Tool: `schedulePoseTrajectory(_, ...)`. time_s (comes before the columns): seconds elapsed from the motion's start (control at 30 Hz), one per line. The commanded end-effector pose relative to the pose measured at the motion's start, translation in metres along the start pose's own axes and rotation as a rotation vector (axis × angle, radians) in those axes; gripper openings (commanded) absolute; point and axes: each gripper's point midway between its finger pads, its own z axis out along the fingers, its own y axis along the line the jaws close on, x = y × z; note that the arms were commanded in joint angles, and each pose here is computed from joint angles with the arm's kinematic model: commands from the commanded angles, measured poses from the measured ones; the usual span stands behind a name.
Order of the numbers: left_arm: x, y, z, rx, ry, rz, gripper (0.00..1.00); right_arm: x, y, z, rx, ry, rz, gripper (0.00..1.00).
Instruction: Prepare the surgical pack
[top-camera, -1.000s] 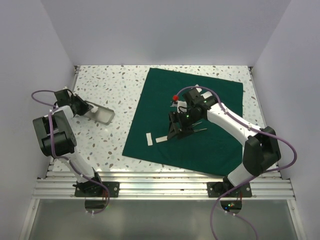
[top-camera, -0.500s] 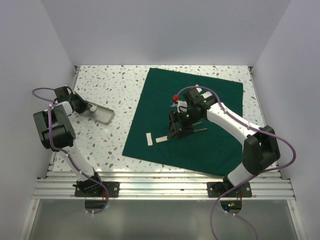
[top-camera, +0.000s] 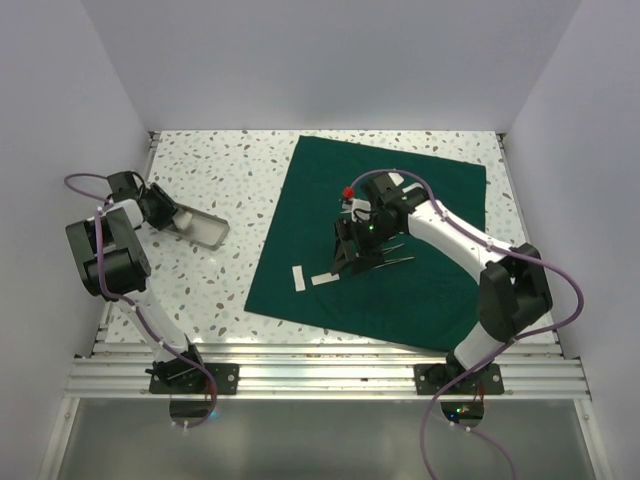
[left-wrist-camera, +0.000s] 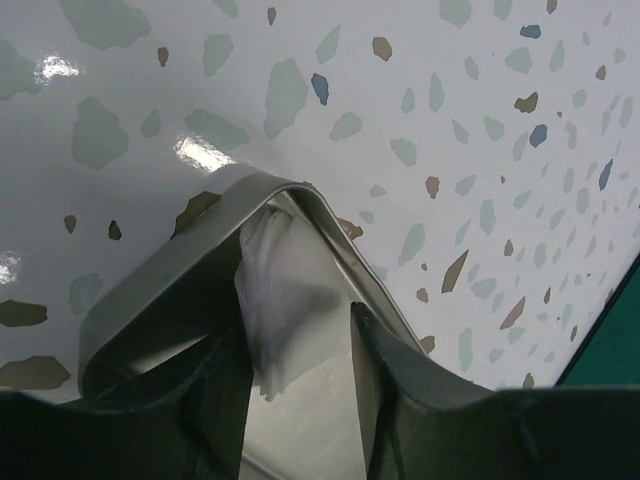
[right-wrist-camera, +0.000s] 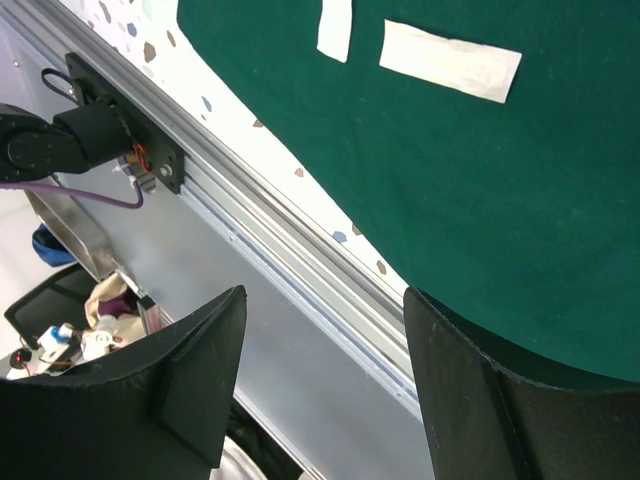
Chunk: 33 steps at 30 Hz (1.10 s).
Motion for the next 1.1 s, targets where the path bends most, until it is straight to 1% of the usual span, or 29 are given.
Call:
schedulePoseTrajectory(0.0, -0.012, -0.001, -0.011, -0.014, -0.021, 0.020, 0.48, -0.015, 0.011, -0.006, -0.029, -0.031, -0.022, 0.68)
schedulePoseTrajectory(0.13, -0.008, -0.005, -0.015, -0.004, 0.005, 0.004, 0.56, -0.017, 0.012, -0.005, -0.033, -0.028, -0.024, 0.68)
schedulePoseTrajectory(0.43, -0.010, -0.010, -0.031, -0.026, 0.001, -0.047, 0.64, -0.019, 0.012, -0.005, -0.031, -0.030, -0.021, 0.68)
schedulePoseTrajectory(0.67, -0.012, -0.017, -0.040, -0.020, -0.002, -0.061, 0.65, -0.027, 0.016, -0.008, -0.040, -0.058, -0.004, 0.68)
schedulePoseTrajectory(0.8, -0.015, -0.018, -0.047, -0.046, 0.002, -0.092, 0.63, -0.026, 0.017, -0.009, -0.039, -0.064, 0.001, 0.68)
schedulePoseTrajectory(0.87, -0.012, -0.012, -0.052, -0.097, 0.018, -0.123, 0.63, -0.024, 0.017, -0.009, -0.038, -0.065, 0.006, 0.68)
schedulePoseTrajectory(0.97, -0.011, -0.004, -0.065, -0.169, 0.004, -0.156, 0.64, -0.024, 0.015, -0.009, -0.029, -0.069, 0.012, 0.68)
schedulePoseTrajectory(1.07, -0.013, -0.004, -0.079, -0.200, -0.030, -0.171, 0.65, -0.028, 0.016, -0.009, -0.033, -0.082, 0.021, 0.69)
